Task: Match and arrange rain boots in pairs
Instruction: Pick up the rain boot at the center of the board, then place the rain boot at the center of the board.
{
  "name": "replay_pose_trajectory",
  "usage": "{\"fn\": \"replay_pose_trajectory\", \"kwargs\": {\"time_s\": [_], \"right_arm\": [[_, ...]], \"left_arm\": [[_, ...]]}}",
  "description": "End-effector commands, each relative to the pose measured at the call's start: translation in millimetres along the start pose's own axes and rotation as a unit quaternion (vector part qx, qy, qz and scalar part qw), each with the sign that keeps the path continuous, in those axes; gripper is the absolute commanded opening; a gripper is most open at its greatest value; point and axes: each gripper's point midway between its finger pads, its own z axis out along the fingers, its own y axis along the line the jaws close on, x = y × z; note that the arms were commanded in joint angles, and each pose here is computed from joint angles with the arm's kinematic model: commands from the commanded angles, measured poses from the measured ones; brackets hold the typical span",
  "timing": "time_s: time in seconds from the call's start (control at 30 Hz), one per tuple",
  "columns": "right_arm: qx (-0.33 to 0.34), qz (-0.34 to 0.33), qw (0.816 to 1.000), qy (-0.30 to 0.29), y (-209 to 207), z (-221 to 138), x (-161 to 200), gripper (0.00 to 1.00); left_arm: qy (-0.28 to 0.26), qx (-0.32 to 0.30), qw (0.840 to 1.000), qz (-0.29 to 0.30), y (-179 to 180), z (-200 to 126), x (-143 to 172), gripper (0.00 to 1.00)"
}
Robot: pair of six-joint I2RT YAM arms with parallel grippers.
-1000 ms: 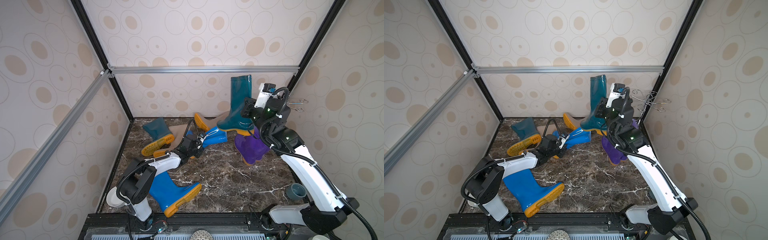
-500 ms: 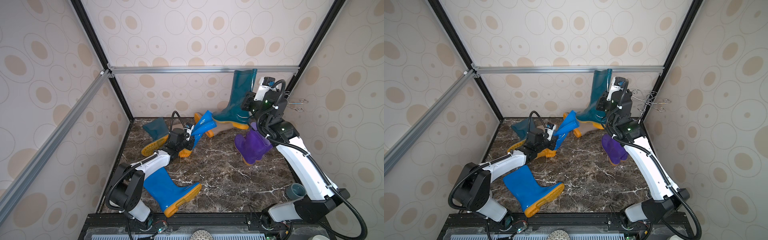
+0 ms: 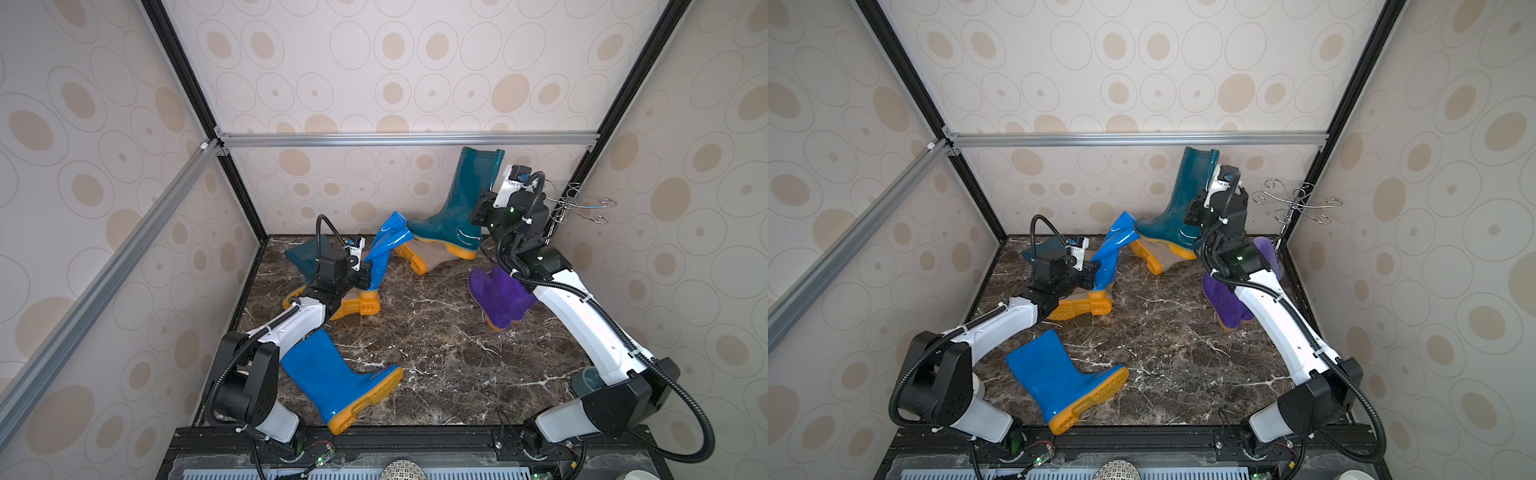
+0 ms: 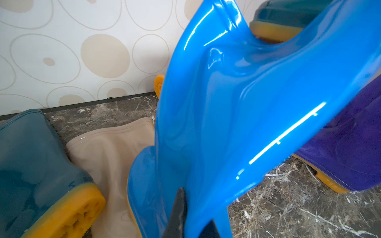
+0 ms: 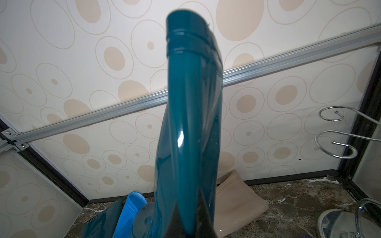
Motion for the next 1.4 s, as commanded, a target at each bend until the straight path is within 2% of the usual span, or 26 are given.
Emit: {"fn": "replay_pose_trajectory", "kwargs": {"time_s": [0.0,0.2,0.33,0.47,0.6,0.77,0.93,1.1,1.17,1.23,1.3,1.37], "right_arm": [[-0.018,0.025,0.998,-0.062,8.2,-4.7,-41.4,0.00],[-0.028,0.043,0.995,-0.081,9.4,7.0,-61.4,0.00],[-0.035,0.043,0.995,-0.083,16.0,15.1,-68.8,0.00],[-0.039,0.041,0.996,-0.064,16.6,24.7,-55.1,0.00],[-0.033,0.022,0.998,-0.044,12.3,29.2,-32.3,0.00],[-0.020,-0.015,0.999,-0.026,0.6,26.8,9.3,0.00],[-0.006,-0.104,0.994,-0.021,5.9,20.7,65.0,0.00],[0.013,-0.150,0.988,-0.038,16.6,2.7,102.5,0.00],[0.023,-0.155,0.987,-0.048,18.6,-6.2,106.7,0.00],[0.032,-0.163,0.985,-0.055,20.4,-16.0,107.7,0.00],[0.047,-0.169,0.982,-0.066,16.5,-25.4,105.9,0.00],[0.061,-0.175,0.980,-0.070,10.9,-33.7,102.9,0.00]], "left_arm": [[-0.072,-0.029,0.997,0.017,16.7,-17.4,-66.8,0.00],[-0.081,-0.031,0.993,0.083,10.0,-17.9,-101.1,0.00],[-0.061,-0.072,0.986,0.139,21.5,-12.1,-113.7,0.00],[-0.046,-0.113,0.974,0.189,31.9,-7.5,-127.9,0.00],[-0.039,-0.110,0.968,0.223,24.1,5.9,-138.5,0.00],[-0.019,-0.074,0.973,0.216,10.8,43.4,-104.5,0.00],[0.024,-0.060,0.980,0.190,17.2,83.2,-45.5,0.00],[0.050,-0.045,0.983,0.173,7.0,100.8,-11.9,0.01],[0.056,-0.039,0.984,0.165,1.7,103.0,-6.4,0.07],[0.055,-0.033,0.986,0.151,-2.2,102.8,-4.9,0.22],[0.052,-0.029,0.988,0.140,-4.6,100.7,-5.2,0.40],[0.051,-0.032,0.990,0.131,-3.7,98.2,-7.4,0.52]]}}
